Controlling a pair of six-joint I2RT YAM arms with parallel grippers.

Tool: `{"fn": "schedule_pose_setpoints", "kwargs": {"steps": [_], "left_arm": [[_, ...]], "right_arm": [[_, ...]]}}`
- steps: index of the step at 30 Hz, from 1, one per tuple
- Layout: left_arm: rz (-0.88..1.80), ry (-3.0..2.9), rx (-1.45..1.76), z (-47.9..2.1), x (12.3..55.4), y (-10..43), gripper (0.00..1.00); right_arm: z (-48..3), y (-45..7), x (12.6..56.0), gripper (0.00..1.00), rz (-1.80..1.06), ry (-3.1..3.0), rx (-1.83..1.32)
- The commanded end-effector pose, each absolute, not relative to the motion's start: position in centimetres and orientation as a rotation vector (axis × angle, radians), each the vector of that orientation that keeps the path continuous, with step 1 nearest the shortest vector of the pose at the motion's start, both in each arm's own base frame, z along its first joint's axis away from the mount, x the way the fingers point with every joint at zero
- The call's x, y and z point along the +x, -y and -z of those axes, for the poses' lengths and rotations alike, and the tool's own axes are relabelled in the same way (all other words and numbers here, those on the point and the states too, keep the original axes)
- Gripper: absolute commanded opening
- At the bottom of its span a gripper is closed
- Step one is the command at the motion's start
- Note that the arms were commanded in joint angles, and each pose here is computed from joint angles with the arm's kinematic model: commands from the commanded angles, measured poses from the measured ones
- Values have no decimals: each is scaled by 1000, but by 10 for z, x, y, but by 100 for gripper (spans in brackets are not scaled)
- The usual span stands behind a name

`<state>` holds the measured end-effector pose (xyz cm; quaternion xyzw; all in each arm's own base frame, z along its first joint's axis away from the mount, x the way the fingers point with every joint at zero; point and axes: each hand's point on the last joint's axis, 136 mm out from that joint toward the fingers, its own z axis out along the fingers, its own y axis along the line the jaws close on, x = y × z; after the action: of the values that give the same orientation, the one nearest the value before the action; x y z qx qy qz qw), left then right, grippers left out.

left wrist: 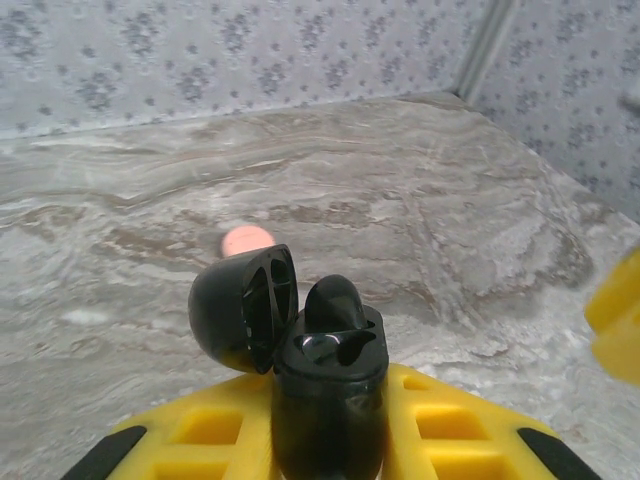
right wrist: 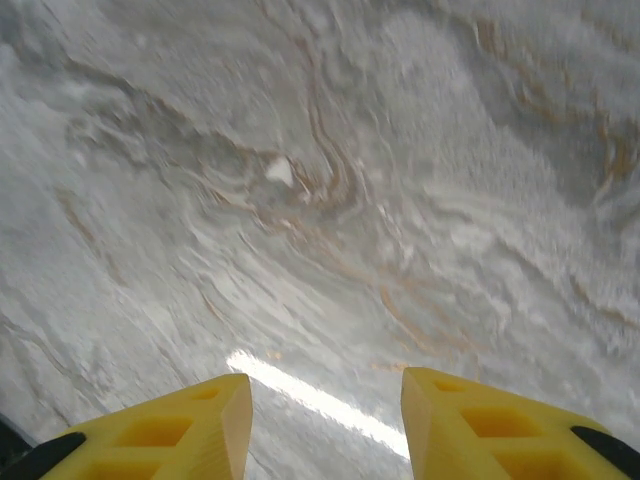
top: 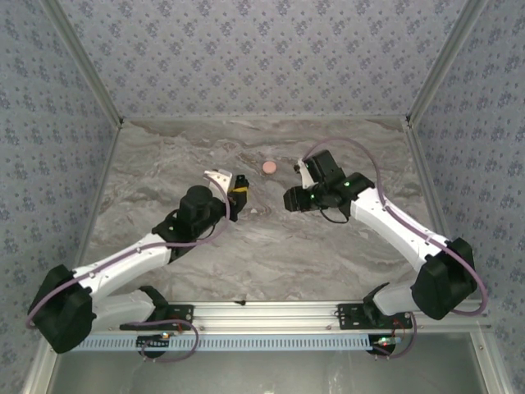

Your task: Insert the wireless bluetooth earbuds into the charging case

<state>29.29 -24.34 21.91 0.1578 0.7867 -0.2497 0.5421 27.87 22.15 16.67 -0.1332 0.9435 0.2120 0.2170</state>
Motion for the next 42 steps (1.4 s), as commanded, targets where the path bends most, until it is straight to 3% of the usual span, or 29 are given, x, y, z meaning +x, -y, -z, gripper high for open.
{"fn": "schedule_pose_setpoints", "kwargs": {"steps": [1,18,28,42], "left_arm": [[532,-1913,257,-221,295,221,25],[425,-2110,-46,-199,282,151,26],[418,-2140,-120,-193,264,130,25],[454,-2168,-149,-187,255,129,25]], "right_arm": [[-162,-216,261,46,-604,-2644,-398],[-119,-285,155,59,-673,-2626,-1096],[-83,-326,103,55,-452,-2476,-1516],[-56,-373,65,51,-363,-2322,-1802]]}}
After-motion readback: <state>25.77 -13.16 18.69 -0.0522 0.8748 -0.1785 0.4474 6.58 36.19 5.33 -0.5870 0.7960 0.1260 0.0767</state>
